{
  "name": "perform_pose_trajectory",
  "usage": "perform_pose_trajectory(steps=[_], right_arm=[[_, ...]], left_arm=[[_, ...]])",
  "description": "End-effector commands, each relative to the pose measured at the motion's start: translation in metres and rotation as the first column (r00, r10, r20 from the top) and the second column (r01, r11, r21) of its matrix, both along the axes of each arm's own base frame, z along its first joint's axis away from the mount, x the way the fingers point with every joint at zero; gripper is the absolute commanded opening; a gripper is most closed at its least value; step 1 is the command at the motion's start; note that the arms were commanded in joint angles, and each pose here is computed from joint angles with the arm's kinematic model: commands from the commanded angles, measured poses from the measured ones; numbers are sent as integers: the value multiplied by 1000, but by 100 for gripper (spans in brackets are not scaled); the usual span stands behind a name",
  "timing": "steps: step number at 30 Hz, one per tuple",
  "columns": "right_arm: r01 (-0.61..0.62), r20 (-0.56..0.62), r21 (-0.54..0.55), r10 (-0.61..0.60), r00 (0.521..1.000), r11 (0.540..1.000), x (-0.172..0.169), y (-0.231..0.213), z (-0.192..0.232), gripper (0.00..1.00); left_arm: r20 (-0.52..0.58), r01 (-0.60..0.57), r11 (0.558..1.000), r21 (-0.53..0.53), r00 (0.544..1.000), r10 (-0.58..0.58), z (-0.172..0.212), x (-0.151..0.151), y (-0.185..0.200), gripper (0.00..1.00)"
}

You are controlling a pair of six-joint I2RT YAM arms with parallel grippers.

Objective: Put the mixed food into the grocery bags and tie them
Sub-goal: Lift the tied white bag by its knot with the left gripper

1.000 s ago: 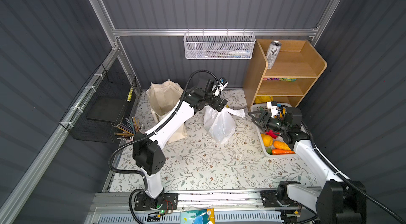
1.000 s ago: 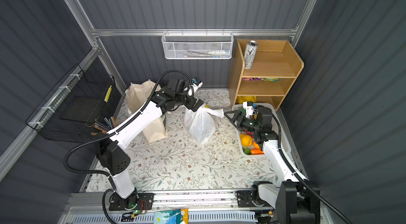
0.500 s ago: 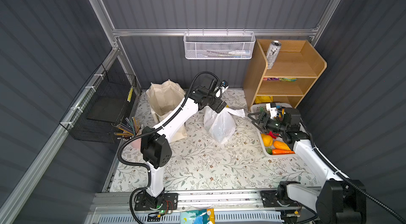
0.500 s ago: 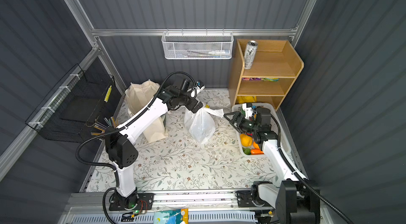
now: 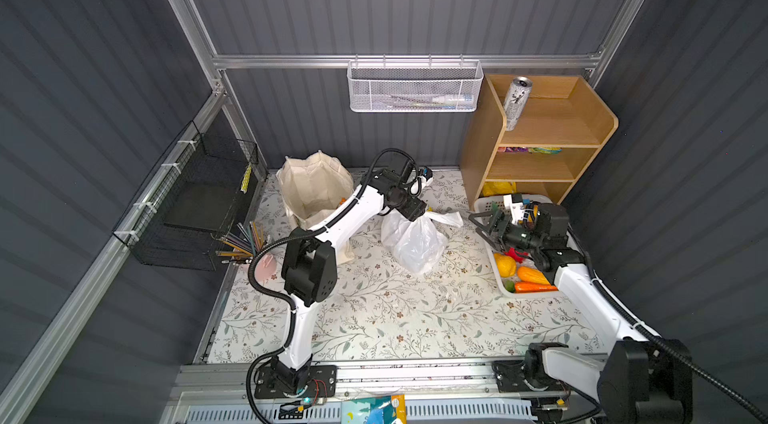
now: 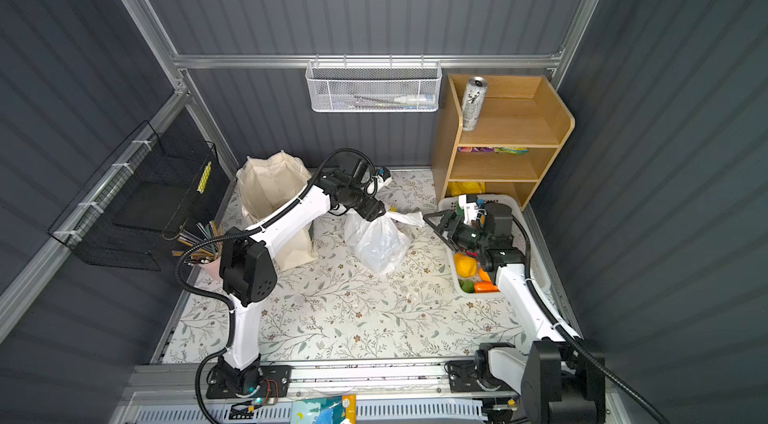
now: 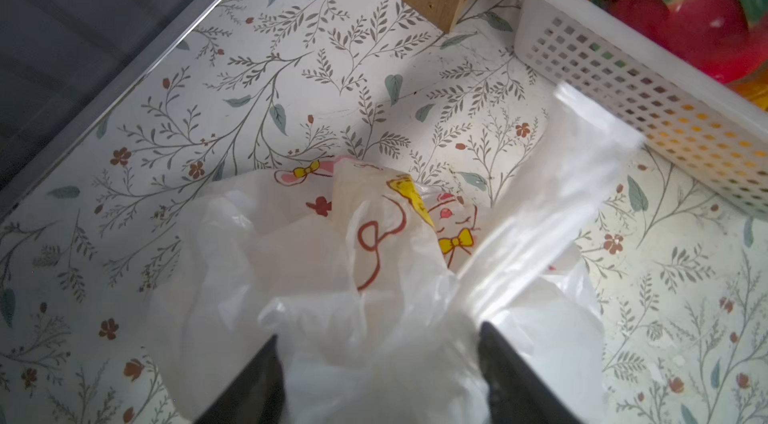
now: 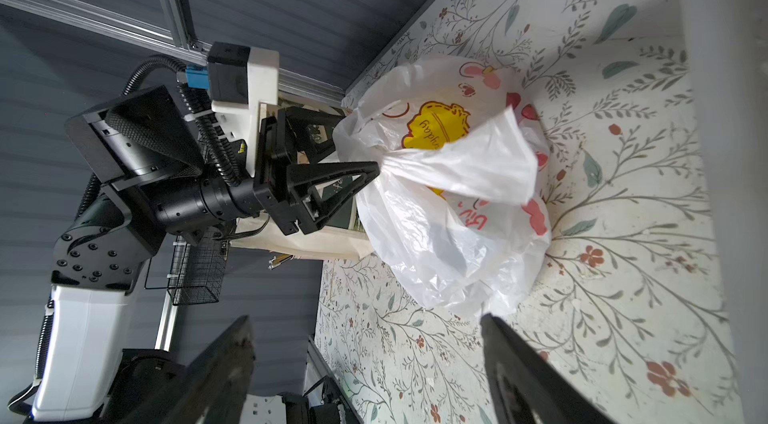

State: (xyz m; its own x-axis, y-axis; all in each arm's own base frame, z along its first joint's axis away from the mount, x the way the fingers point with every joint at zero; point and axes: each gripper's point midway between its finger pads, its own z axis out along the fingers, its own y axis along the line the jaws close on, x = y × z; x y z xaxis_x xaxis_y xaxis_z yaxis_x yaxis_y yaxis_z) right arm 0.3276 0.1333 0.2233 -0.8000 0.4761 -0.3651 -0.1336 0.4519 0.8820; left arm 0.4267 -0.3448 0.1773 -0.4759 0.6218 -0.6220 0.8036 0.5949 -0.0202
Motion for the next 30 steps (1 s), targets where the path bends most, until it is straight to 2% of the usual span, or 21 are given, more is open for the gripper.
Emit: perform_pose_trajectory(steps=[1, 3, 7, 9, 12, 15, 19, 23, 27, 30], right_arm=[[4, 39, 3, -5, 999, 1000, 4, 0, 15, 86], [6, 39, 4, -6, 999, 1000, 4, 0, 15, 86], [5, 44, 10, -6, 999, 1000, 5, 1, 18, 86], [6, 48, 11, -6, 999, 1000, 5, 1, 19, 86], [5, 49, 14, -6, 999, 1000, 6, 1, 22, 85], [2, 51, 16, -3, 999, 1000, 7, 1, 24, 85], [-6, 50, 20, 5, 999, 1000, 8, 4, 26, 85], [-35, 56, 19, 34, 998, 999, 11, 15, 30, 85], [-73, 55, 14, 73, 996, 997, 14, 30, 31, 85], [-93, 56, 11, 92, 994, 996, 15, 37, 33, 84]], left_arm=[[-104, 19, 999, -38, 994, -23, -16, -13, -6, 22], [-110, 16, 999, -39, 994, -20, -19, -15, -5, 1], [-96, 6, 999, -47, 995, -10, -14, -16, -3, 0], [-65, -7, 997, -82, 998, 2, 3, -14, -4, 0], [37, -15, 981, -192, 999, 23, 59, -10, -10, 0], [177, -41, 946, -320, 979, 102, 131, -4, -7, 0], [336, -56, 901, -431, 916, 217, 222, -5, 12, 0], [450, -89, 897, -432, 841, 301, 285, -8, 39, 0], [551, -168, 898, -407, 738, 388, 324, -5, 76, 0], [594, -238, 876, -420, 658, 463, 350, 3, 115, 0]])
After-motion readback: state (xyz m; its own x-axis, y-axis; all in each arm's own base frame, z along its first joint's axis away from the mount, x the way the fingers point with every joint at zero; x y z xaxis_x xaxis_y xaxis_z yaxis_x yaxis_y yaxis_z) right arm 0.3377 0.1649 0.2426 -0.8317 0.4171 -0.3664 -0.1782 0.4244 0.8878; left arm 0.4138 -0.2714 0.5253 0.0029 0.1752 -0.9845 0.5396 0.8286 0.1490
